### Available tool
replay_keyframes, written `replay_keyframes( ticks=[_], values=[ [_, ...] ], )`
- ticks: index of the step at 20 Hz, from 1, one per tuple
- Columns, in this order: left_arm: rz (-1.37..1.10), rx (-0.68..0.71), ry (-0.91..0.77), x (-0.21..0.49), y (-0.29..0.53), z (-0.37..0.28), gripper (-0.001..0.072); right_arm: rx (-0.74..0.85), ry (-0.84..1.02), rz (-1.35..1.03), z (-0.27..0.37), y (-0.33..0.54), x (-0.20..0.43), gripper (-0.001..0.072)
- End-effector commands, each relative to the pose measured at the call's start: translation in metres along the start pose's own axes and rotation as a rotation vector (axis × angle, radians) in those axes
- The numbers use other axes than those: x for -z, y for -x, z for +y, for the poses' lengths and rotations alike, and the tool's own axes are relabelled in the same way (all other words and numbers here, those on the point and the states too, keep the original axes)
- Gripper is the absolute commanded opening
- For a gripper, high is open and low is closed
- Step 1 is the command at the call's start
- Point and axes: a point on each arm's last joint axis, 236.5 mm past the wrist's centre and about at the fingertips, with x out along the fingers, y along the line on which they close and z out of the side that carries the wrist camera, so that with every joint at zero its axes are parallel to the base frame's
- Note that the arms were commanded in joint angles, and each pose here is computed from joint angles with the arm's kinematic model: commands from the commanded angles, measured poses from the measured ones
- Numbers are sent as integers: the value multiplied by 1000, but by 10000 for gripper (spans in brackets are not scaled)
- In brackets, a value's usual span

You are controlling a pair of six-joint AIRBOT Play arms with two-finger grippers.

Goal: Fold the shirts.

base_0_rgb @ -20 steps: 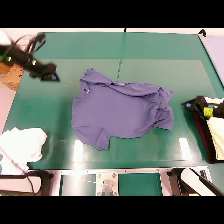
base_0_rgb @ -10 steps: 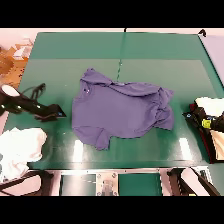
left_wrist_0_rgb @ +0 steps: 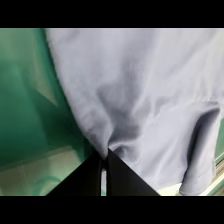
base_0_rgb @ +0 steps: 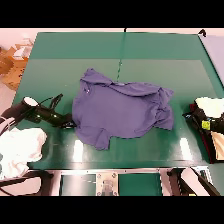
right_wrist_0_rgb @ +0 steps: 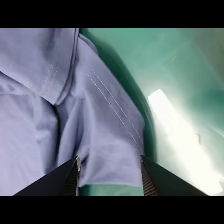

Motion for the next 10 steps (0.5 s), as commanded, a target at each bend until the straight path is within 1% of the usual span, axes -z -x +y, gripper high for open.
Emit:
replay_keyframes(
  ticks=[1, 5, 8, 10],
  values=[
    [-37, -13, -48, -17, 4, -4, 21, 71, -16, 54, -18, -1, 12, 455],
    [-87, -36, -98, -40, 19, -9, 21, 90, -79, 140, -35, -17, 41, 453],
    [-100, -40, -99, -44, 21, -9, 21, 108, -130, 177, -54, -36, 66, 454],
    [-98, -39, -98, -44, 21, -9, 21, 72, -151, 159, -54, -48, 68, 452]
  ],
)
